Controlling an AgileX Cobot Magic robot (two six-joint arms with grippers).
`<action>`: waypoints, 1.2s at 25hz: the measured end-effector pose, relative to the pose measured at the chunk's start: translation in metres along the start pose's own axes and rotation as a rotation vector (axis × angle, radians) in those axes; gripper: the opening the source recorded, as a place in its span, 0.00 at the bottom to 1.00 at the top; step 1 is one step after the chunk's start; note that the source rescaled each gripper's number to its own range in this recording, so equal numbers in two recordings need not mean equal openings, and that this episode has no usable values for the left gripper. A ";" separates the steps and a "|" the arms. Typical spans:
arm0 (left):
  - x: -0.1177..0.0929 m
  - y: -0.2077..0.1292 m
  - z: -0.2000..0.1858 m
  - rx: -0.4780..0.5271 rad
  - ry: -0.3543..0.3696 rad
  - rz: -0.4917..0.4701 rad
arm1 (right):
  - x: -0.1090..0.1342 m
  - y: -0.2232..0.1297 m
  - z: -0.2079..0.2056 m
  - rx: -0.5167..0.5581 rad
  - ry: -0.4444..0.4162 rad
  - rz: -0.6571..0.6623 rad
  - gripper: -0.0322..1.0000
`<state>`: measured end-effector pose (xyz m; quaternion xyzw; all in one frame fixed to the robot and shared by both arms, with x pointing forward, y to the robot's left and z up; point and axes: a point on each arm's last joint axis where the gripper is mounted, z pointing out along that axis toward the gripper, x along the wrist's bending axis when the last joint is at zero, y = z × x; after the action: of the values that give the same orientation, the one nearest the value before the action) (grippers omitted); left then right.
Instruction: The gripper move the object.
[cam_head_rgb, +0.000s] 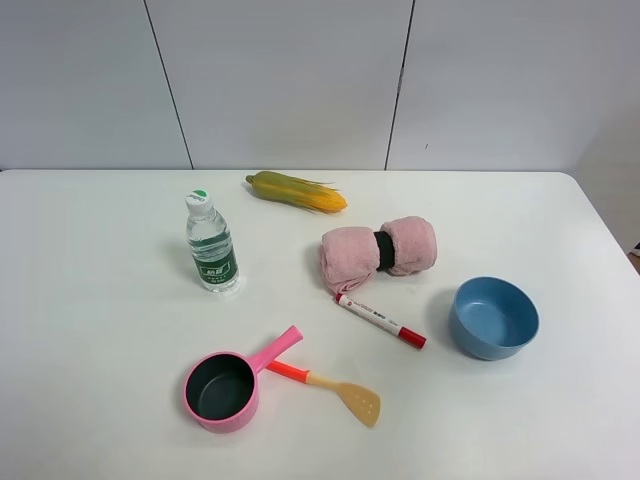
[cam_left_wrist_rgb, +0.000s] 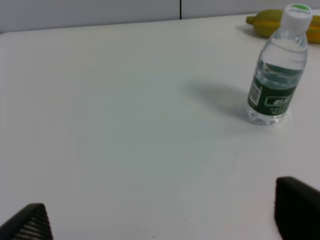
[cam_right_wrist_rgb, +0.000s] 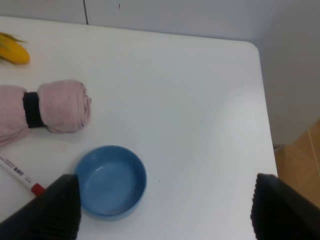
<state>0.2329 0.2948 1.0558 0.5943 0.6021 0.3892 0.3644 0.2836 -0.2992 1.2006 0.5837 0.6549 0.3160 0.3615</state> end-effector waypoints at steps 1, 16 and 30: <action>0.000 0.000 0.000 0.000 0.000 0.000 | 0.000 -0.002 -0.005 -0.016 -0.006 0.022 0.65; 0.000 0.000 0.000 0.000 0.000 0.000 | 0.013 -0.120 0.014 -0.094 -0.030 0.097 0.65; 0.000 0.000 0.000 0.000 0.000 0.000 | 0.020 -0.151 0.038 -0.090 0.006 0.113 0.65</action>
<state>0.2329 0.2948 1.0558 0.5943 0.6021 0.3892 0.3644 0.2330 -0.2981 1.0518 0.6019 0.6072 0.3665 0.3670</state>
